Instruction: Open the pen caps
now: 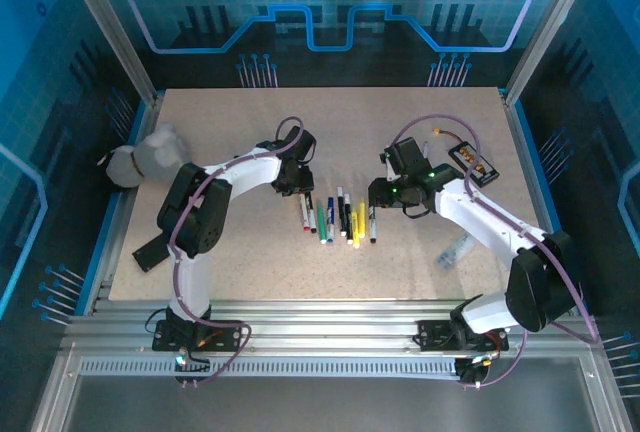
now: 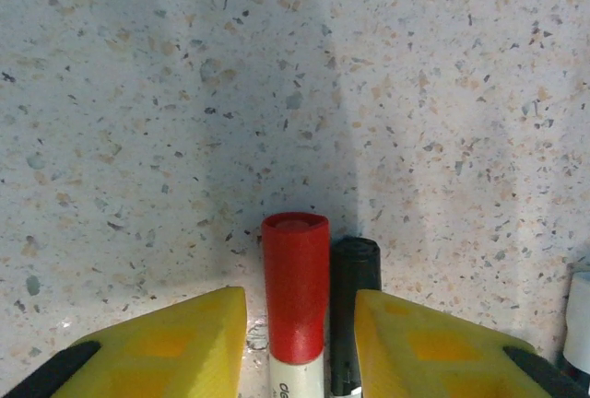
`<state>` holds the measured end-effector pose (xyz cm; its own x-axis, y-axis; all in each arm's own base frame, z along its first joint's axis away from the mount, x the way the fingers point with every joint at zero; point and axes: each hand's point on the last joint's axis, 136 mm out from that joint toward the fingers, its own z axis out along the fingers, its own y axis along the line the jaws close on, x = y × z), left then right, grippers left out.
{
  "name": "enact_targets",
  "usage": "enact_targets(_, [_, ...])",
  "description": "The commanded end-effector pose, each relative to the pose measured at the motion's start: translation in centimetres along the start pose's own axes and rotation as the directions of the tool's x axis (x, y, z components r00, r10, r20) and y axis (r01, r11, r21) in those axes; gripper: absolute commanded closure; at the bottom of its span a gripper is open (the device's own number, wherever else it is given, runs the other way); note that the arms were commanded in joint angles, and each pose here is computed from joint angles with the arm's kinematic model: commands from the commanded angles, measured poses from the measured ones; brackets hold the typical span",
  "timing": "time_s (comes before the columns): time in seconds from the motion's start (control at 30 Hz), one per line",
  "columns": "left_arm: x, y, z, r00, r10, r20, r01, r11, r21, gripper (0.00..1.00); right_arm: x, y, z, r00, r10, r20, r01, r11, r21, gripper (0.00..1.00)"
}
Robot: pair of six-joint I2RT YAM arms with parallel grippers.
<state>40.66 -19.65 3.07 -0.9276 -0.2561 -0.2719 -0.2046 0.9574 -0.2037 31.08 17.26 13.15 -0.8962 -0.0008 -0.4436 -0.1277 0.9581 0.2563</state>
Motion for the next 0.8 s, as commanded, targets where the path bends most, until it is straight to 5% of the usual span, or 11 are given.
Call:
enact_targets(0.0, [-0.4,0.3,0.1,1.000,-0.001,0.007,0.001,1.000,-0.026,0.64,0.3,0.0,0.4,1.000,-0.006,-0.017,0.006,1.000,0.009,0.62])
enact_targets(0.77, [-0.6,1.8,2.7,1.000,-0.007,-0.022,0.004,0.994,-0.109,0.77,0.8,-0.6,1.7,0.999,0.006,-0.032,-0.006,1.000,0.022,0.63])
